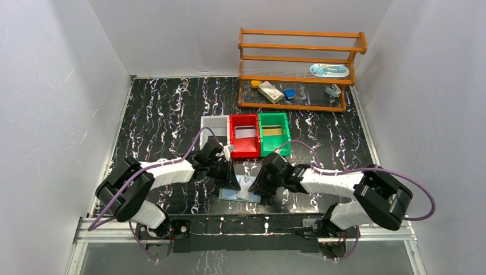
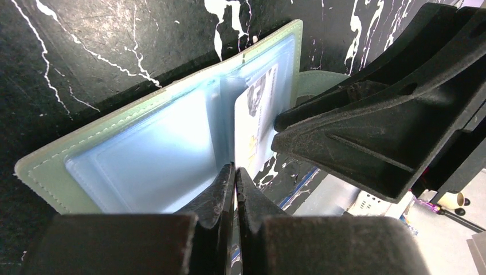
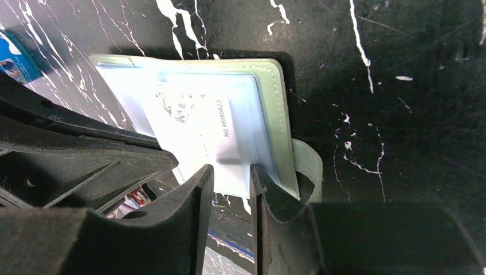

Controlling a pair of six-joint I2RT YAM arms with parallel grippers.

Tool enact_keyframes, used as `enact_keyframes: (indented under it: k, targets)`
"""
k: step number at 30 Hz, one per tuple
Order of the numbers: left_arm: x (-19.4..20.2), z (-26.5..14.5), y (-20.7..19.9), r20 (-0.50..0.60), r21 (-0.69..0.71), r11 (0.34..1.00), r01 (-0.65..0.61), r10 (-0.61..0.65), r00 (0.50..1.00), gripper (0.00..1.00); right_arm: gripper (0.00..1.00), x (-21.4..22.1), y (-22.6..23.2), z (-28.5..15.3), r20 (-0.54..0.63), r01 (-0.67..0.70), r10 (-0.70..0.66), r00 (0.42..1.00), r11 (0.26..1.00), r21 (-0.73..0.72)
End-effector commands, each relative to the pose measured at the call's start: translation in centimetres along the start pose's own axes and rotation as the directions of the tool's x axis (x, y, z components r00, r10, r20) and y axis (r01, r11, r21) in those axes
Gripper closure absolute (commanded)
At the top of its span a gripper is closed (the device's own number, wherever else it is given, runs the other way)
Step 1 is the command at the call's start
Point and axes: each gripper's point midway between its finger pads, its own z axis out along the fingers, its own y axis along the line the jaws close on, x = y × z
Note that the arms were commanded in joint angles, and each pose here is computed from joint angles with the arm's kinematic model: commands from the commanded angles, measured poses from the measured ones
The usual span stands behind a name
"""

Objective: Take the credit cards out of the card holder

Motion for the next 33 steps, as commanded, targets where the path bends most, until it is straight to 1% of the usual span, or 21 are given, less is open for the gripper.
enact_keyframes:
  k: [1, 3, 7, 10, 12, 16, 21, 23, 26, 31, 33]
  targets:
    - [0.2, -0.8, -0.1, -0.003, -0.018, 0.999, -0.030, 0.030, 1.000, 1.00, 0.62, -0.6, -5.9, 0.5, 0.038, 0.015, -0.024, 0.999, 0.976, 0.219]
    - [0.1, -0.9, 0.3, 0.005, -0.048, 0.998, -0.033, 0.033, 0.999, 1.00, 0.65, -0.7, -5.8, 0.6, 0.038, 0.015, -0.024, 0.999, 0.975, 0.222]
    - [-0.2, -1.3, 0.6, 0.026, -0.079, 0.996, -0.035, 0.038, 0.999, 1.00, 0.65, -0.8, -4.9, 0.4, 0.038, 0.029, -0.037, 0.999, 0.978, 0.204]
    - [-0.2, -1.3, 0.5, 0.021, -0.076, 0.997, -0.036, 0.037, 0.999, 1.00, 0.62, -1.2, -2.9, -0.3, 0.036, 0.071, -0.077, 0.996, 0.985, 0.155]
    - [-0.1, -1.2, 0.5, 0.014, -0.073, 0.997, -0.032, 0.033, 0.999, 1.00, 0.60, -1.5, -0.6, -0.8, 0.040, 0.122, -0.125, 0.991, 0.989, 0.087]
    - [-0.1, -1.2, 0.4, 0.014, -0.071, 0.997, -0.029, 0.030, 0.999, 1.00, 0.60, -2.0, 3.2, -2.0, 0.053, 0.181, -0.181, 0.982, 0.983, -0.006]
    - [-0.2, -1.4, 0.3, 0.024, -0.072, 0.997, -0.029, 0.030, 0.999, 1.00, 0.60, -1.7, 5.5, -1.6, 0.027, 0.207, -0.205, 0.978, 0.975, -0.077]
    - [-0.1, -1.4, 0.4, 0.018, -0.073, 0.997, -0.029, 0.030, 0.999, 1.00, 0.60, -1.6, 5.0, -0.9, 0.011, 0.191, -0.190, 0.982, 0.980, -0.051]
    - [-0.1, -1.4, 0.3, 0.017, -0.073, 0.997, -0.028, 0.030, 0.999, 1.00, 0.59, -1.5, 2.6, 0.1, 0.002, 0.158, -0.158, 0.987, 0.987, 0.036]
    - [-0.3, -1.5, -0.3, 0.017, -0.049, 0.998, -0.033, 0.034, 0.999, 1.00, 0.60, -0.2, -1.3, 1.3, -0.048, 0.097, -0.092, 0.995, 0.988, 0.118]
    - [-0.3, -1.4, -0.8, 0.013, -0.023, 0.999, -0.036, 0.036, 0.999, 0.97, 0.61, 0.0, -2.4, 1.3, -0.048, 0.077, -0.071, 0.996, 0.988, 0.134]
